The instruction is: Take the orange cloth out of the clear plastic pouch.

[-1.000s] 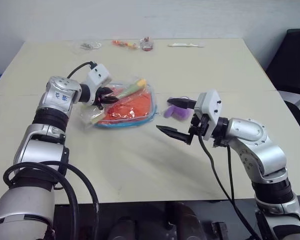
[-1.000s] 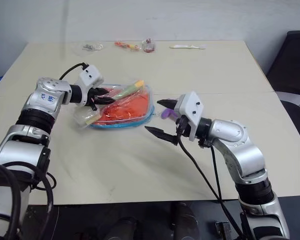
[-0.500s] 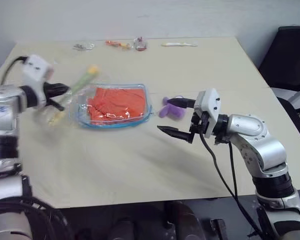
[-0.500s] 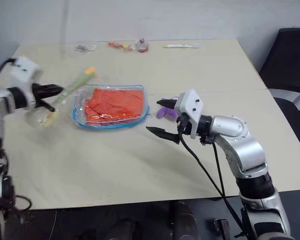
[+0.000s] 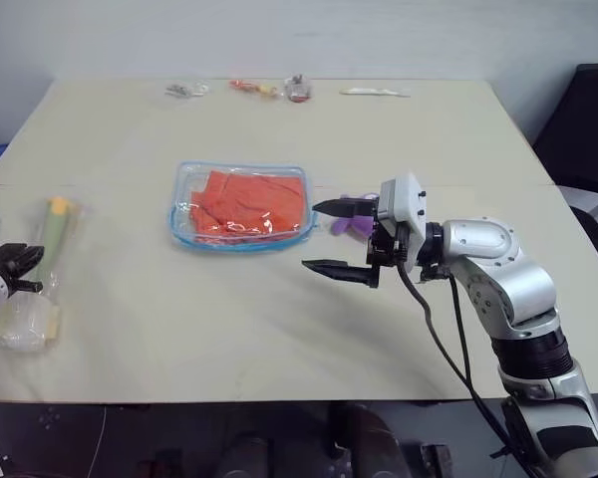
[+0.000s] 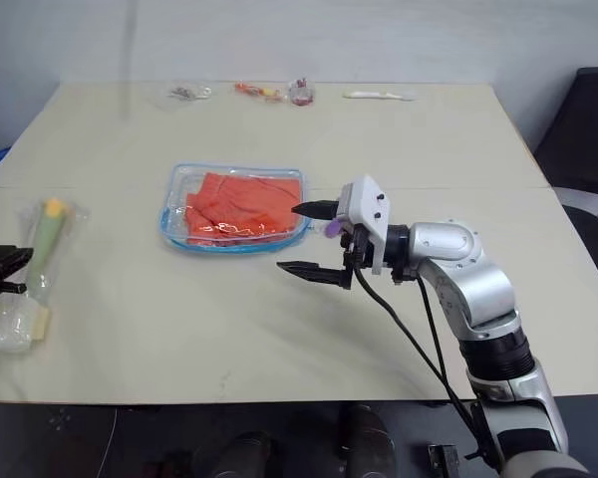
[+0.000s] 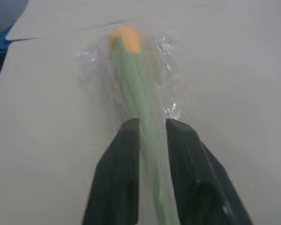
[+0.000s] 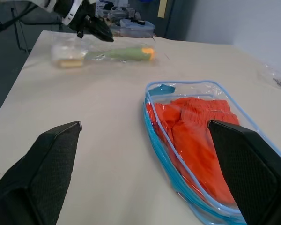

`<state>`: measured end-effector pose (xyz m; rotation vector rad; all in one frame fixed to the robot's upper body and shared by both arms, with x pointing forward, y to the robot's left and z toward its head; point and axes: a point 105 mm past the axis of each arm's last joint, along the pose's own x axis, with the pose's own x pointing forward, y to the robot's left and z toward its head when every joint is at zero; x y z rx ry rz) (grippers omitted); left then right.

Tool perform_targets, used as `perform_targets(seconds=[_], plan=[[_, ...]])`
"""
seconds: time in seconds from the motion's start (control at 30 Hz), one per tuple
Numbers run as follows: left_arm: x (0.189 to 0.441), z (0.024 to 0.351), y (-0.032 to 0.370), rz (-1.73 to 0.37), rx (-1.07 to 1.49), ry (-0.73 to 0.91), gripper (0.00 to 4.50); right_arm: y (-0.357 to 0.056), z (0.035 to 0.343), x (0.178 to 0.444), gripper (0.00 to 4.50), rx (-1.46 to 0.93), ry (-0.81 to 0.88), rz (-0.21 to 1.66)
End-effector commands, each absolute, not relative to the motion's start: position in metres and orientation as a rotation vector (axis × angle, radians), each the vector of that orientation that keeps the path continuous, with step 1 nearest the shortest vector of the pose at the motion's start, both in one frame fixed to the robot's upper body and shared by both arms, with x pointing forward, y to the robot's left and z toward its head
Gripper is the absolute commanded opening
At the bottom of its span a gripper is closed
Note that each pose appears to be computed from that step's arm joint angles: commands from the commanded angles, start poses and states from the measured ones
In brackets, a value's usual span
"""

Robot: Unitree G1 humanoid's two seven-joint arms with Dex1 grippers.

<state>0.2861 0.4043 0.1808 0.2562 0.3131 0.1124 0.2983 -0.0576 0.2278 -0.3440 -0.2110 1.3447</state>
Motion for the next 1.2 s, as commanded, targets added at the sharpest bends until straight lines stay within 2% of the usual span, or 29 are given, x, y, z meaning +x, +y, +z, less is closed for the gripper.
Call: perform_targets(seconds=[0.03, 0.07, 0.13, 0.2, 0.27, 0.33, 0.47, 0.6, 0.7, 0.9, 1.13, 1.17, 1.2], plan=[[0.275, 0.195, 0.403, 0.144, 0.366, 0.296, 2.25, -0.056, 0.240, 0.296, 4.50, -0.353, -0.264, 1.367], [0.270, 0.195, 0.406, 0.165, 0.382, 0.308, 2.67, -0.057, 0.241, 0.296, 4.50, -0.350, -0.265, 1.365], [0.261, 0.200, 0.412, 0.211, 0.386, 0.307, 3.16, -0.058, 0.242, 0.298, 4.50, -0.347, -0.266, 1.353], [0.256, 0.214, 0.408, 0.221, 0.382, 0.264, 3.16, -0.061, 0.241, 0.299, 4.50, -0.348, -0.263, 1.341], [0.265, 0.248, 0.363, 0.029, 0.512, 0.132, 3.16, -0.064, 0.240, 0.300, 4.50, -0.347, -0.257, 1.329], [0.271, 0.261, 0.305, -0.227, 0.666, 0.058, 3.16, -0.066, 0.239, 0.299, 4.50, -0.341, -0.251, 1.322], [0.289, 0.238, 0.265, -0.462, 0.979, 0.117, 3.16, -0.066, 0.238, 0.299, 4.50, -0.347, -0.247, 1.317], [0.312, 0.206, 0.258, -0.606, 1.282, 0.189, 3.16, -0.068, 0.240, 0.301, 4.50, -0.355, -0.255, 1.290], [0.326, 0.198, 0.258, -0.665, 1.388, 0.189, 3.16, -0.071, 0.242, 0.301, 4.50, -0.354, -0.260, 1.263], [0.353, 0.188, 0.251, -0.692, 1.414, 0.137, 3.16, -0.078, 0.238, 0.294, 4.50, -0.349, -0.252, 1.215], [0.364, 0.169, 0.254, -0.706, 1.413, 0.152, 3.16, -0.083, 0.236, 0.290, 4.50, -0.354, -0.242, 1.173], [0.366, 0.169, 0.254, -0.699, 1.407, 0.149, 2.75, -0.083, 0.236, 0.290, 4.50, -0.354, -0.242, 1.171], [0.367, 0.170, 0.255, -0.687, 1.403, 0.141, 2.53, -0.084, 0.236, 0.290, 4.50, -0.354, -0.241, 1.169]])
